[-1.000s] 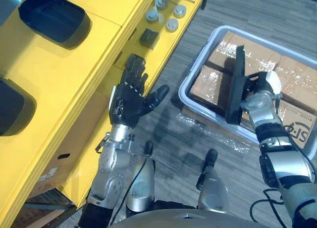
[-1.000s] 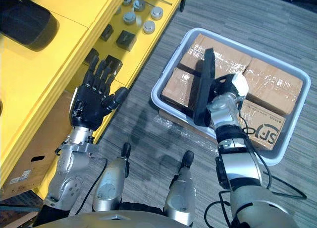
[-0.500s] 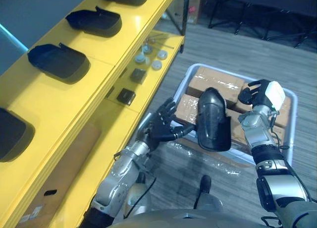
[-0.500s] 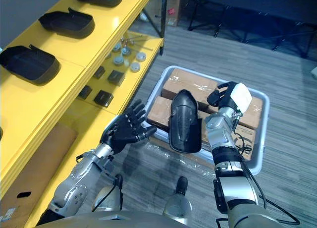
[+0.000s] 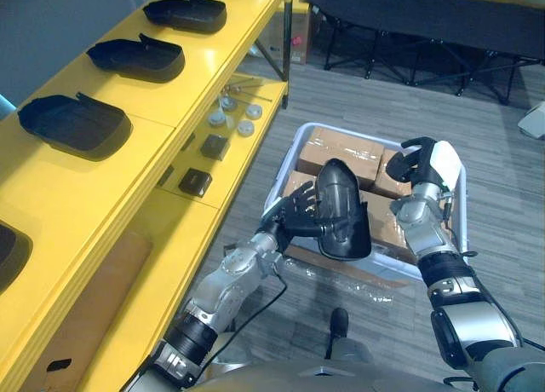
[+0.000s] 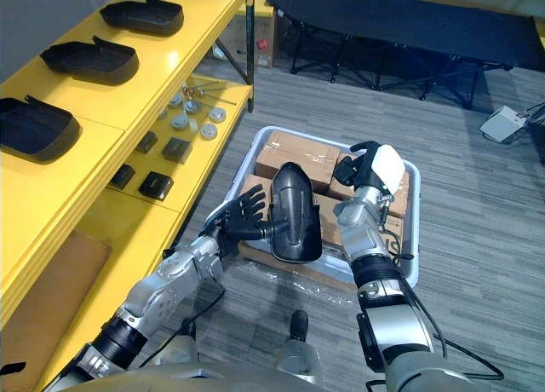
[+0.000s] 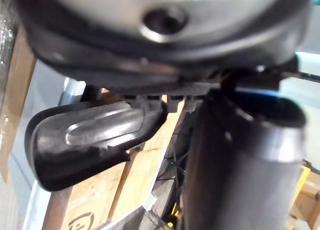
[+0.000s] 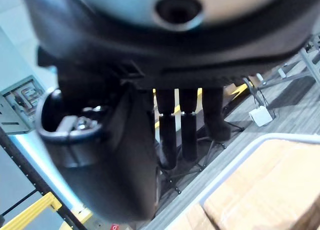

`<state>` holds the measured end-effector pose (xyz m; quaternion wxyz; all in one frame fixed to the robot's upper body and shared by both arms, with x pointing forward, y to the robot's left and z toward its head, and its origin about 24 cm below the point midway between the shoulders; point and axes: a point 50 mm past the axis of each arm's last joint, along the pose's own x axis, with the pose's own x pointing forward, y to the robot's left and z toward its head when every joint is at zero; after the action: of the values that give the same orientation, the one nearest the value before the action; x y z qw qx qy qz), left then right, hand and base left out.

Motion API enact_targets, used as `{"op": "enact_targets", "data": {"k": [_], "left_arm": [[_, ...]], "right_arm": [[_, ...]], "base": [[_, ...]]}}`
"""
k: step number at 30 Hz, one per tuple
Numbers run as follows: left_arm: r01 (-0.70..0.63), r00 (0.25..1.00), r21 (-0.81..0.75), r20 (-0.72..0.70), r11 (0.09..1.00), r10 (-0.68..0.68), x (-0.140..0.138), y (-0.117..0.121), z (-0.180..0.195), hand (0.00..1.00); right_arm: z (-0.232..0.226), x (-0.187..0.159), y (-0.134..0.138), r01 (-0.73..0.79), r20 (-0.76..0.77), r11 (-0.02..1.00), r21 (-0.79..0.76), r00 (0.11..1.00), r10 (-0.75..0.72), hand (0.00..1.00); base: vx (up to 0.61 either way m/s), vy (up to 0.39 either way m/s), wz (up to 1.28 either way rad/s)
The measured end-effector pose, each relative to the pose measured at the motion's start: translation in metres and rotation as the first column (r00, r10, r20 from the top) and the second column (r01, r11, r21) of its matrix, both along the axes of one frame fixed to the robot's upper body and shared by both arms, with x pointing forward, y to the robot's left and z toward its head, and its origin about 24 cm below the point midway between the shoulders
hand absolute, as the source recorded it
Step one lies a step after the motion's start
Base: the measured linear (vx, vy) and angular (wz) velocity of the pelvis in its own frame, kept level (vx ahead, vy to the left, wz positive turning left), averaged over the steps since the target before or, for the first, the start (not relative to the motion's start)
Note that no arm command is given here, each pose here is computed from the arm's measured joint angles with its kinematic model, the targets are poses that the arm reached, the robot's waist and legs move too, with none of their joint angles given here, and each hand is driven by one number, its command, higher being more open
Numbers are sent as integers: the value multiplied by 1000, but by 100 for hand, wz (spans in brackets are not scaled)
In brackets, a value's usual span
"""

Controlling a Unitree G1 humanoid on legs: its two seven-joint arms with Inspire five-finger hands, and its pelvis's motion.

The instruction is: Walk over and take three plastic housings, then place them on the shelf

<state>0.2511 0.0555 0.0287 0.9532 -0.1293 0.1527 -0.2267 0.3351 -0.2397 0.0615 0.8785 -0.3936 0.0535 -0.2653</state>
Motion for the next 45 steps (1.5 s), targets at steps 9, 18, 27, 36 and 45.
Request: {"op": "enact_targets", "data": {"k": [9,18,27,36,45], "left_arm": [[-360,852,-212,323,908,413,16,39,59,100],[-371,737,-388,430,844,521,5,49,93,100],[-391,755,-376,391,840,526,-1,51,82,100],[-371,774,-364,386,854,501,-2,54,78,100],[-345,809,-379,343,859,477,-5,55,70,100]], "right_arm": [[-21,-26,21,-12,127,993,117,992,-3,100],[-30,-38,15,28,120,989,145,992,-46,100],[-42,-45,9,51,57,985,165,996,-62,100],[-50,-35,-7,58,-53,966,252,998,-46,100],[-20,-10,-35,78,-65,980,181,996,-67,0]], "base": [[0,2,0],[0,0,0],[-10,9,5],[-30,7,12],[-27,14,11]]}}
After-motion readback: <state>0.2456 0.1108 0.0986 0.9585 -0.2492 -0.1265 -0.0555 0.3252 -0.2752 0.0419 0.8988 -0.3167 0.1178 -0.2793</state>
